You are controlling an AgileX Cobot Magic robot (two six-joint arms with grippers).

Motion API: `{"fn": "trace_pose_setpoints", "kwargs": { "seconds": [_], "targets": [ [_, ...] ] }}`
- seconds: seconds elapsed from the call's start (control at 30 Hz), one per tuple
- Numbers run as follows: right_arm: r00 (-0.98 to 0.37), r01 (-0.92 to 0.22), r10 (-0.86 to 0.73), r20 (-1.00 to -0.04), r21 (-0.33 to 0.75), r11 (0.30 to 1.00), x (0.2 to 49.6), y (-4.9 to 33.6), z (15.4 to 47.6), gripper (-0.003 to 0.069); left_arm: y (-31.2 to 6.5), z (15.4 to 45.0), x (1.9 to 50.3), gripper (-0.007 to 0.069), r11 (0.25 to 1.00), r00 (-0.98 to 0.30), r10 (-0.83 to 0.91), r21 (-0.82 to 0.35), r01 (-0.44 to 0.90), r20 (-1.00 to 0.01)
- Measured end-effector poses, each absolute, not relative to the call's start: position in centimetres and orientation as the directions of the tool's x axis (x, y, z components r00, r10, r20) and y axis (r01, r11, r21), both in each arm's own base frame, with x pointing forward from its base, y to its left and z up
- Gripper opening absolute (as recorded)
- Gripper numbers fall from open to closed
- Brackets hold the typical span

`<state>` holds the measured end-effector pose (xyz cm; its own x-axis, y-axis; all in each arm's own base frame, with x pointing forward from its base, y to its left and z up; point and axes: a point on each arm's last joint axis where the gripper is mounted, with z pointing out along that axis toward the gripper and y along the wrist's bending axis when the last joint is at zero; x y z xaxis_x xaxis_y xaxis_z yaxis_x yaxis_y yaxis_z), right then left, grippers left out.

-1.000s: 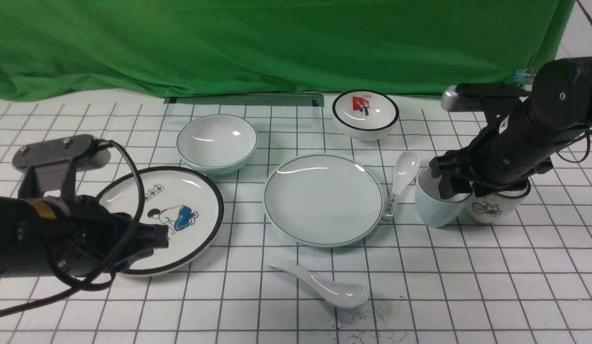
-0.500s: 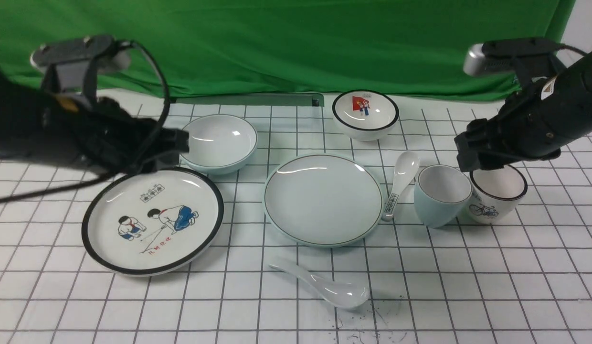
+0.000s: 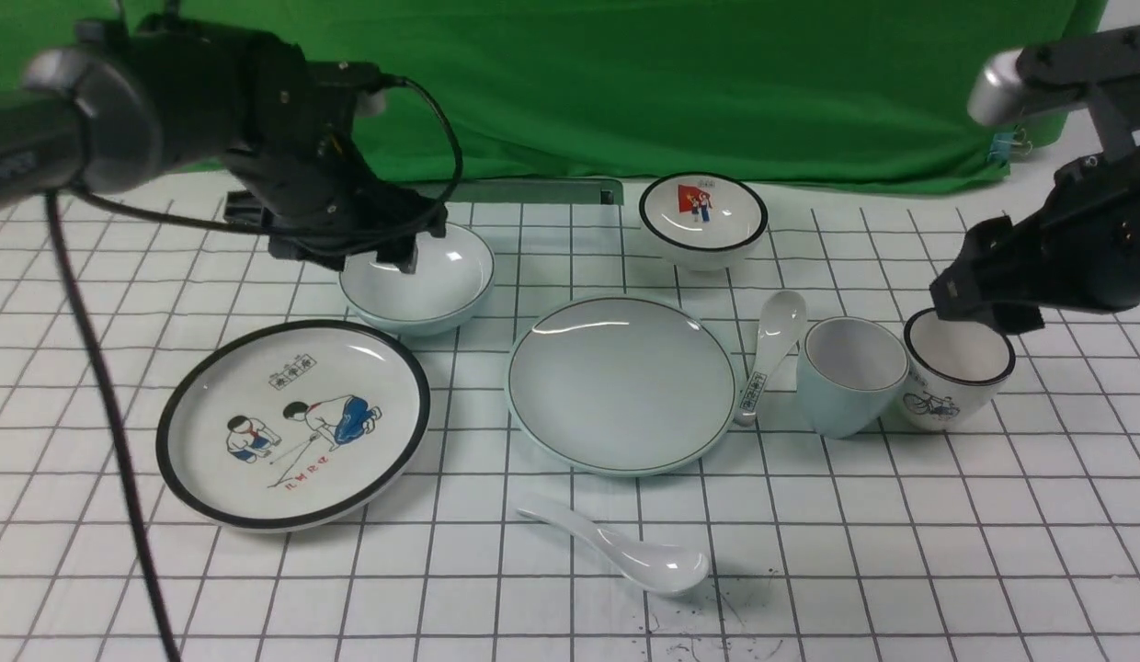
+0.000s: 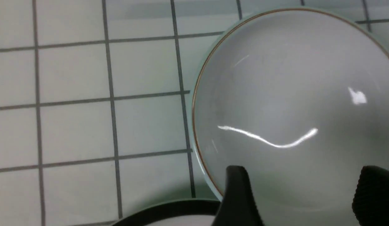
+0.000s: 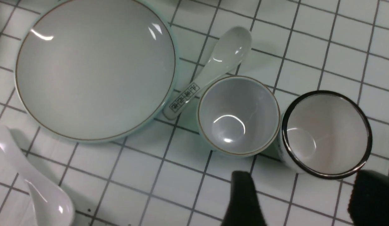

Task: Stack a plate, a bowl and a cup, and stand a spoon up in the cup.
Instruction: Use the left arm to grab a blue rice bowl

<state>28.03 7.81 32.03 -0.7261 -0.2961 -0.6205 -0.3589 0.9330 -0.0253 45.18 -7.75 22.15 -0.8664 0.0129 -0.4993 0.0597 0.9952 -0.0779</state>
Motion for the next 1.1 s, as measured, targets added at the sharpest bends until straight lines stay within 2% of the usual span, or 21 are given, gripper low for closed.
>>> {"fn": "trace_pose_setpoints", "kwargs": {
  "seconds": [0.17, 0.33, 0.5, 0.57, 0.7, 0.77, 0.8, 0.9, 1.03, 1.1],
  "targets": [
    [-0.722, -0.356, -0.293, -0.627, -0.027, 0.934, 28.1, 7.8, 31.2, 0.0468, -6.1, 20.2, 47.4, 0.0377, 0.998, -0.913, -0.021, -0.062, 0.004, -0.407],
    [-0.703, -0.353, -0.287, -0.651, -0.031, 0.935, 28.4, 7.9, 31.4, 0.0468, -4.7, 20.4, 48.2, 0.0367, 0.998, -0.912, -0.051, -0.065, -0.027, -0.406],
    [-0.697, -0.353, -0.286, -0.658, -0.033, 0.935, 28.5, 7.9, 31.4, 0.0468, -4.9, 20.1, 48.4, 0.0344, 0.995, -0.913, -0.066, -0.098, -0.029, -0.402],
    [-0.696, -0.353, -0.286, -0.659, -0.033, 0.935, 28.5, 7.9, 31.3, 0.0468, -5.1, 19.4, 48.6, 0.0316, 0.994, -0.918, -0.066, -0.111, -0.024, -0.392],
    [-0.695, -0.353, -0.286, -0.659, -0.033, 0.935, 28.5, 7.9, 31.4, 0.0468, -5.2, 17.8, 49.1, 0.0134, 0.991, -0.919, -0.078, -0.132, -0.029, -0.386],
    [-0.695, -0.353, -0.286, -0.659, -0.033, 0.935, 28.5, 7.9, 31.4, 0.0468, -5.2, 18.0, 49.2, 0.009, 0.99, -0.915, -0.087, -0.14, -0.033, -0.395],
    [-0.695, -0.353, -0.286, -0.659, -0.033, 0.935, 28.5, 7.9, 31.4, 0.0468, -5.3, 18.7, 49.2, 0.0035, 0.986, -0.903, -0.098, -0.161, -0.033, -0.418],
    [-0.695, -0.353, -0.287, -0.659, -0.034, 0.935, 28.5, 7.9, 31.4, 0.0468, -5.8, 20.5, 48.8, -0.0007, 0.982, -0.894, -0.071, -0.187, 0.015, -0.443],
    [-0.695, -0.353, -0.287, -0.659, -0.034, 0.935, 28.5, 7.9, 31.4, 0.0468, -7.5, 22.9, 47.7, -0.0008, 0.96, -0.894, -0.022, -0.26, 0.106, -0.448],
    [-0.695, -0.353, -0.287, -0.659, -0.034, 0.935, 28.5, 7.9, 31.4, 0.0468, -10.4, 25.0, 46.2, -0.0008, 0.92, -0.893, 0.055, -0.326, 0.219, -0.446]
  ]
}}
